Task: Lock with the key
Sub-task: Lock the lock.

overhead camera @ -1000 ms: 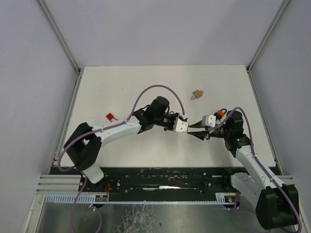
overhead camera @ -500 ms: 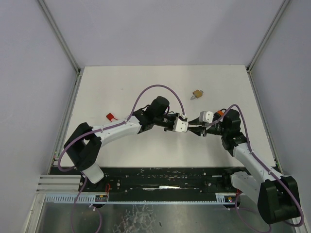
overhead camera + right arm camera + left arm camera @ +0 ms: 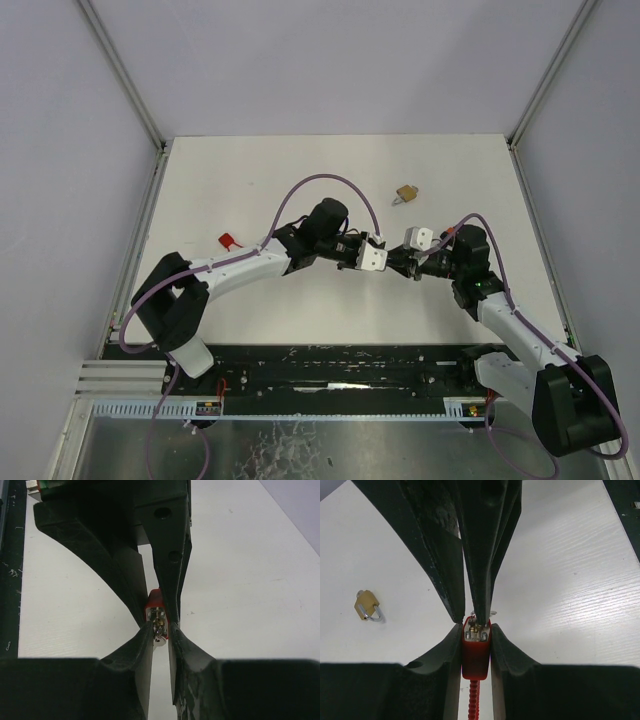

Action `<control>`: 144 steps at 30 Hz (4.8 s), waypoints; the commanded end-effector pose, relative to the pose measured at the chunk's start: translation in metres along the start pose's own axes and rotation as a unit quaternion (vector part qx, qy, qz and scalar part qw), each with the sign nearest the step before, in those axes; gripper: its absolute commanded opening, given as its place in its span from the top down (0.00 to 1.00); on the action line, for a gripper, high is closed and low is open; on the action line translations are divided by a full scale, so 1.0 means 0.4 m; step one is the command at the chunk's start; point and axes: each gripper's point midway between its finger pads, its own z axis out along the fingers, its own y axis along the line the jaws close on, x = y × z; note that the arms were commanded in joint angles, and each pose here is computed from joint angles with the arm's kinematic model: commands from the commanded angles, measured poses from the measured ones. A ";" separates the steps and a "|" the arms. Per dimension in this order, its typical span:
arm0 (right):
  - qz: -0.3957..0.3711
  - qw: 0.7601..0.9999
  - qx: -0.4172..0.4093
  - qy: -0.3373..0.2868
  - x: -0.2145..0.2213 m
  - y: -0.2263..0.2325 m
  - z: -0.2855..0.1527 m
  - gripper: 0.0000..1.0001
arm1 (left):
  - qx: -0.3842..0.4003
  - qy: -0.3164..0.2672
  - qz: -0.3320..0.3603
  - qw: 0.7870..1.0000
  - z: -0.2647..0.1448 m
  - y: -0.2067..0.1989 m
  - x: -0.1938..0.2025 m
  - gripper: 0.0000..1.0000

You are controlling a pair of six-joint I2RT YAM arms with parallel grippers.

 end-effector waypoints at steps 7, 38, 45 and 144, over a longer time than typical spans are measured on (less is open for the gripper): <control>-0.035 0.999 -0.013 -0.002 -0.015 0.007 0.008 0.89 | -0.034 -0.028 0.015 0.999 -0.002 0.054 -0.055 1.00; -0.217 0.974 -0.033 0.061 -0.048 0.023 -0.048 1.00 | 0.073 -0.019 -0.043 0.996 -0.043 0.056 0.011 1.00; -0.037 0.998 0.009 0.042 -0.084 -0.037 -0.043 1.00 | 0.017 0.016 -0.012 1.000 -0.033 0.059 0.031 1.00; 0.182 0.958 0.021 -0.221 -0.318 -0.012 -0.077 1.00 | -0.060 -0.399 -0.347 0.846 -0.183 0.161 -0.446 0.59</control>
